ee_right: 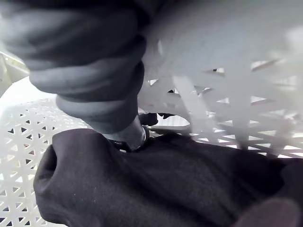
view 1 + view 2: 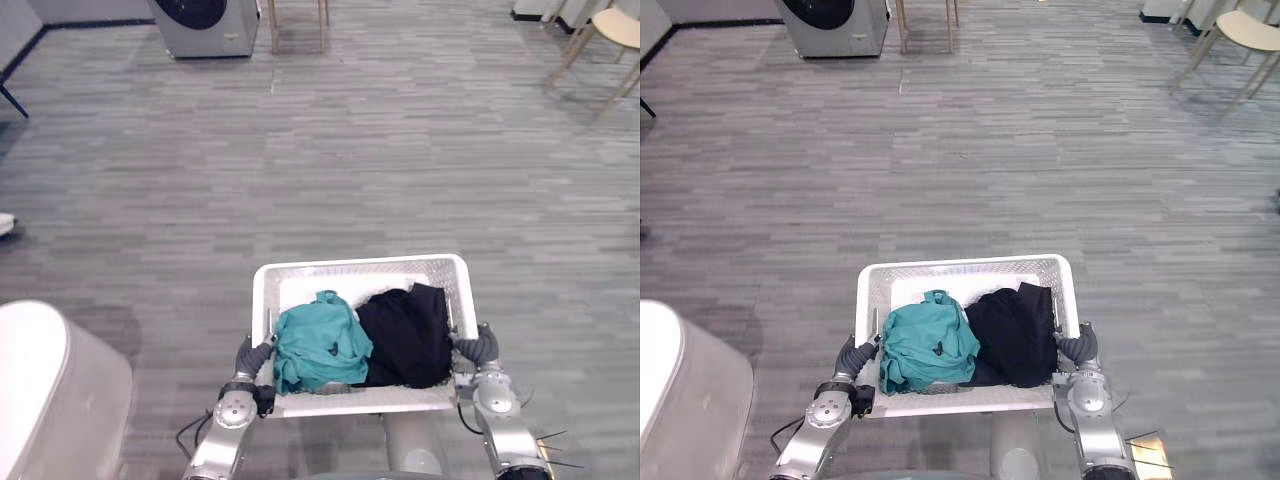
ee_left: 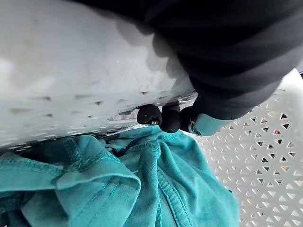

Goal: Pick up the laundry basket with both hands and put the clothes into the washing machine.

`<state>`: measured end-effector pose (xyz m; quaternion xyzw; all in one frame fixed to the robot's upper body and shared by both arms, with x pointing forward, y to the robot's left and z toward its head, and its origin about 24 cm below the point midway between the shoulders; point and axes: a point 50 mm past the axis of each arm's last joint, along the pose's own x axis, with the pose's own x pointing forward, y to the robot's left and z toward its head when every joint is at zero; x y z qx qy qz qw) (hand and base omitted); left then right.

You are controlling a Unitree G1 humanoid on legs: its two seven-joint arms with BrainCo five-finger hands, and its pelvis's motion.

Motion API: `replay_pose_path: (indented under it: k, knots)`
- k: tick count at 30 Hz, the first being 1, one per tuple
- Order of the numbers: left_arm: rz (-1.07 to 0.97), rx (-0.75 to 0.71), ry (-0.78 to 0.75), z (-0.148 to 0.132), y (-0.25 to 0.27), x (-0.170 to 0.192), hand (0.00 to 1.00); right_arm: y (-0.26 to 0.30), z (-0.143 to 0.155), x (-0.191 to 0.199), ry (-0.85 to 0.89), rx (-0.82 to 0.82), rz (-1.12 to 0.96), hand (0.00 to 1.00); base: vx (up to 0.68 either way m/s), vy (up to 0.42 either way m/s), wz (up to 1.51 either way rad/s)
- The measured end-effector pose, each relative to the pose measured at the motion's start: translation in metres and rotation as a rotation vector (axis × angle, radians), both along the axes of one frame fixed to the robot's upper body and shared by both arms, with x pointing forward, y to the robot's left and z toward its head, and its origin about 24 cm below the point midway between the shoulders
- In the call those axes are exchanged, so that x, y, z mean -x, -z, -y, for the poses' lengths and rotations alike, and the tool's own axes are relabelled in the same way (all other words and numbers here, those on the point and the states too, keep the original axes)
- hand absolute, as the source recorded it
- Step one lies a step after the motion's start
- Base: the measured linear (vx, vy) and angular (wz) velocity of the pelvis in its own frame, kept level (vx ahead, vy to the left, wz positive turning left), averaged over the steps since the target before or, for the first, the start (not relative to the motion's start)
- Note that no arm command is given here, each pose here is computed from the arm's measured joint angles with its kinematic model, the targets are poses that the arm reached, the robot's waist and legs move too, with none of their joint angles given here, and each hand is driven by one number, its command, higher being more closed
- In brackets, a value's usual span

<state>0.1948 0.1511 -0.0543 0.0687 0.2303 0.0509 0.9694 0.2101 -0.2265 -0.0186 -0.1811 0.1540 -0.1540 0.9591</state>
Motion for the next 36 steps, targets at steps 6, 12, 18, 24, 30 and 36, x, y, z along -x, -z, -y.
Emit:
replay_pose_path:
  k: [6, 12, 18, 24, 30, 36]
  knots:
    - [0.117, 0.012, -0.008, -0.001, -0.021, 0.003, 1.0, -0.022, -0.001, -0.001, 0.012, -0.001, 0.118, 1.0, 0.77, 0.042, -0.5]
    - [0.076, -0.003, -0.002, 0.001, -0.017, 0.006, 1.0, 0.0, 0.004, -0.01, 0.028, -0.007, 0.021, 1.0, 0.77, 0.334, -0.4]
    - [0.036, -0.053, 0.015, -0.002, -0.012, 0.012, 1.0, 0.015, -0.001, 0.0, 0.05, -0.047, -0.037, 1.0, 0.67, 0.354, -0.18]
    - [0.082, -0.111, 0.069, -0.007, -0.021, -0.006, 1.0, 0.016, -0.002, 0.001, 0.067, -0.08, -0.026, 1.0, 0.62, 0.157, 0.07]
    - [0.052, -0.086, 0.092, 0.007, -0.013, -0.01, 1.0, 0.018, 0.008, 0.01, 0.107, -0.065, -0.048, 1.0, 0.86, -0.051, 0.35]
    - [0.09, -0.039, 0.027, 0.01, -0.02, -0.002, 1.0, -0.001, 0.008, 0.01, 0.096, -0.042, 0.029, 1.0, 0.84, -0.085, 0.0]
